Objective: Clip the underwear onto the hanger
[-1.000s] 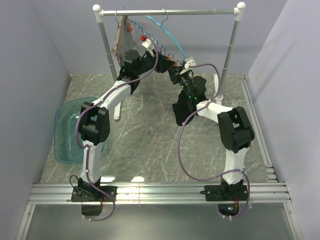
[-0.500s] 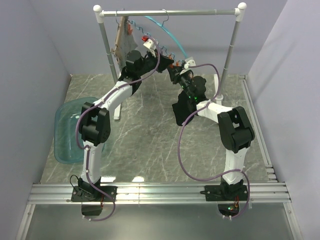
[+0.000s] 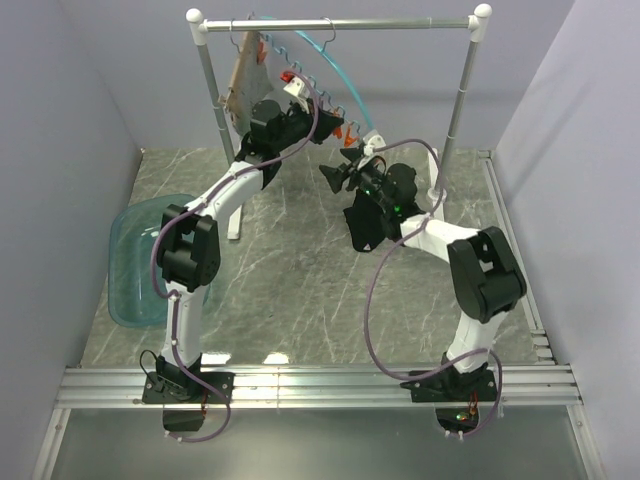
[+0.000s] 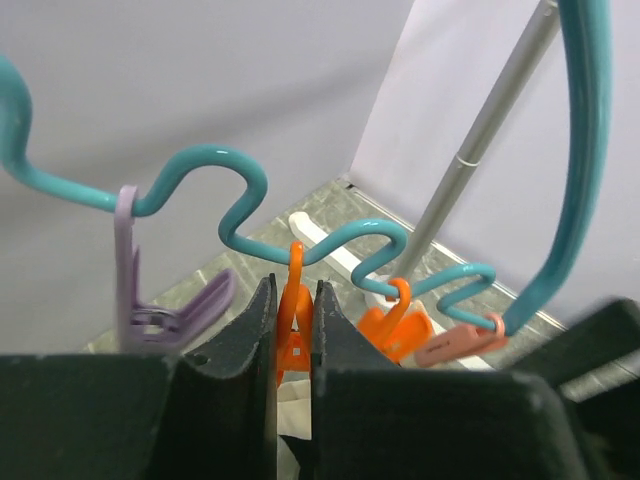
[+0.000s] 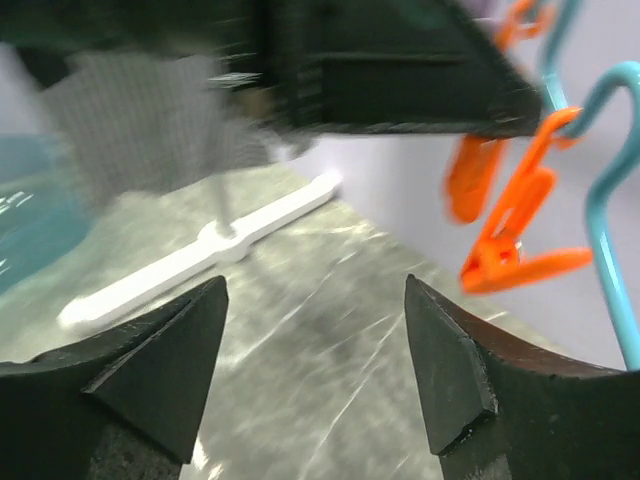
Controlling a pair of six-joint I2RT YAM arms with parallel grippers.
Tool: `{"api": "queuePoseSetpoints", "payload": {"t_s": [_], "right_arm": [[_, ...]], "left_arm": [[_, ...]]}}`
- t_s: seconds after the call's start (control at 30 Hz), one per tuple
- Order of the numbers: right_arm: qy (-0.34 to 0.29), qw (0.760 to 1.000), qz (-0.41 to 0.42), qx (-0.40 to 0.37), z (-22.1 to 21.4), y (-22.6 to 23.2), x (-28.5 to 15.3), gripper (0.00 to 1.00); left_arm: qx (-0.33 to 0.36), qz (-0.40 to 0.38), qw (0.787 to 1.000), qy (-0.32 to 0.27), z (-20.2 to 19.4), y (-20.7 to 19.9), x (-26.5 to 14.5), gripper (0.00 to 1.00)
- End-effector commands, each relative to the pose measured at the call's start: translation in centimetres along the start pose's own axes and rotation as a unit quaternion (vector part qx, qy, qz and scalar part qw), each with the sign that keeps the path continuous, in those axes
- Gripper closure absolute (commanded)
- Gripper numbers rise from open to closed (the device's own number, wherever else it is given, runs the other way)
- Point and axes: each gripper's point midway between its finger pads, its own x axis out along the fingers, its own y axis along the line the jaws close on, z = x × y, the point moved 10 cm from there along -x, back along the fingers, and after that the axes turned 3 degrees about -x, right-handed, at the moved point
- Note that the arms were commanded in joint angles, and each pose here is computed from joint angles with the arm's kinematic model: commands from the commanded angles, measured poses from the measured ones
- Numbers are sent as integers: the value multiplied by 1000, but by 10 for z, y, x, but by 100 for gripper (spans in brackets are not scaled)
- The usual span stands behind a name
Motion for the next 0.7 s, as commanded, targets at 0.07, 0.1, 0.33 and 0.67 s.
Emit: {"api": "queuePoseSetpoints", "payload": {"t_s": [0.07,0.1,0.33,0.67], "right_arm": [[21,994,98,-31,27,17,-30,20],[33,993,109,-35,26,16,-34,19],[125,986,108,37,29,-6,-72,22],[185,962,-43,197,23,-56,-138,33]], "left_arm": [[31,8,999,-15,26,-10,-3,100],[32,9,999,-16,27,-11,-3,100],[38,13,999,-15,26,-18,-4,100],[32,7,999,-15,25,-18,-3,100]]}}
